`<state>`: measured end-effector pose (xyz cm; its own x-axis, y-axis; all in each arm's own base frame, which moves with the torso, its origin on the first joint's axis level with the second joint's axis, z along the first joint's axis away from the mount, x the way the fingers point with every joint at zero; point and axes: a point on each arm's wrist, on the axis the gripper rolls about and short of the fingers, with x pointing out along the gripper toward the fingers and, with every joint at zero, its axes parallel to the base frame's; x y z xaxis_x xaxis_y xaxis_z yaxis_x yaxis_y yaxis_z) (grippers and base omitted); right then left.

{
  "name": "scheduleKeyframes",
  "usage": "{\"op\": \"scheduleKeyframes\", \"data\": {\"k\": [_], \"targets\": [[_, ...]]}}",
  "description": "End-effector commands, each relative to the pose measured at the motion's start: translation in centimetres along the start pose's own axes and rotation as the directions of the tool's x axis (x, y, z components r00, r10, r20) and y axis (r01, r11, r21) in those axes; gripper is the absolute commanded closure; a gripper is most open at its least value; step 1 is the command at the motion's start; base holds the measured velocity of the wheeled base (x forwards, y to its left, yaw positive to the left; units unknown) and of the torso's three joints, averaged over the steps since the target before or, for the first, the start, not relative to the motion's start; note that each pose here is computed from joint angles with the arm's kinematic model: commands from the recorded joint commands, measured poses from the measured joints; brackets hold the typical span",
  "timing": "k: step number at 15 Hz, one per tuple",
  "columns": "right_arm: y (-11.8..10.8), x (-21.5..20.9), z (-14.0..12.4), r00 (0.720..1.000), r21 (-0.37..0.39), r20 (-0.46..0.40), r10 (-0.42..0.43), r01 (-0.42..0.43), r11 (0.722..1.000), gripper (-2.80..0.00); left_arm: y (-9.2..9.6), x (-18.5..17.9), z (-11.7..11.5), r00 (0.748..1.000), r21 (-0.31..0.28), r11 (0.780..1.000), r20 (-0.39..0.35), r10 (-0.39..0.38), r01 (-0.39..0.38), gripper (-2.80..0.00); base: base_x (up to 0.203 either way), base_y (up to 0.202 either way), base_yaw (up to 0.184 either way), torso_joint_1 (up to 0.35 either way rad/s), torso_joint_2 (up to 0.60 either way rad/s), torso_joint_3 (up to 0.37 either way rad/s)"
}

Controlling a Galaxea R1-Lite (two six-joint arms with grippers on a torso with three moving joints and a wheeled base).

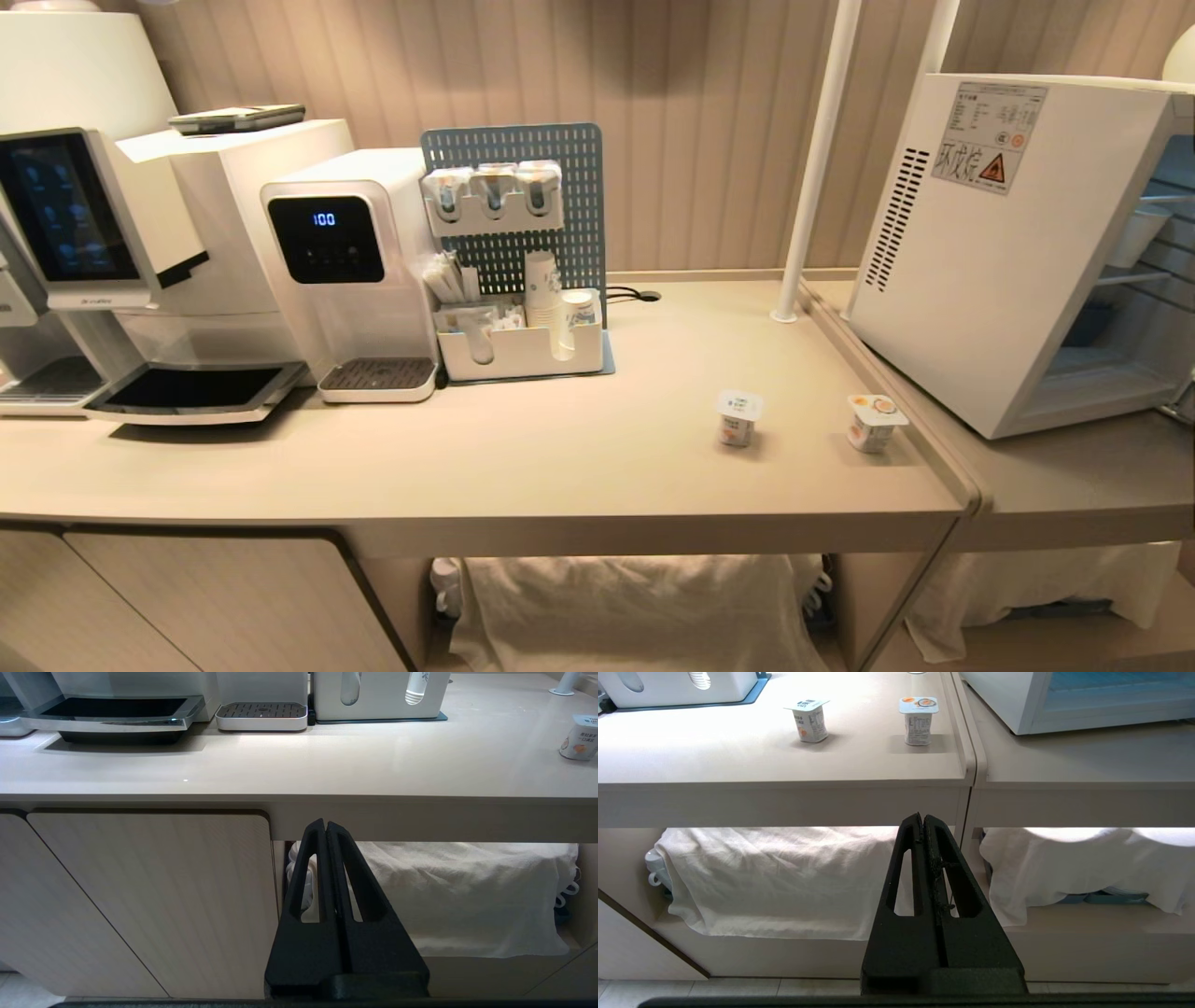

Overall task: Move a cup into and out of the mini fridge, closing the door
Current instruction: Close the freezer door

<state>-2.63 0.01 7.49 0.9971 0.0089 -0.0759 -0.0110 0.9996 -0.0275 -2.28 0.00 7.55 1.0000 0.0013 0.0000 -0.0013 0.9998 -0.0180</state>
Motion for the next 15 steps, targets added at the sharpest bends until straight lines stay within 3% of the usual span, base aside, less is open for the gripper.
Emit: {"op": "scheduleKeyframes", "data": {"k": [1,12,15], "targets": [[0.0,0.02,0.0,1.0,-0.001,-0.004,0.0,0.0,1.0,0.0,0.0,0.01,0.0,1.0,0.0,1.0,-0.002,0.0,0.0,0.0,0.0,0.0,0.0,0.0,0.0,0.0],[0.0,0.01,0.03,1.0,-0.001,-0.003,0.0,0.0,1.0,0.0,0.0,0.01,0.0,1.0,0.001,1.0,-0.002,0.0,0.0,0.0,0.0,0.0,0.0,0.0,0.0,0.0],[0.0,0.02,0.0,1.0,-0.001,-0.004,0.0,0.0,1.0,0.0,0.0,0.01,0.0,1.0,0.001,1.0,-0.002,0.0,0.0,0.0,0.0,-0.125,-0.002,0.003,0.0,0.0]]}}
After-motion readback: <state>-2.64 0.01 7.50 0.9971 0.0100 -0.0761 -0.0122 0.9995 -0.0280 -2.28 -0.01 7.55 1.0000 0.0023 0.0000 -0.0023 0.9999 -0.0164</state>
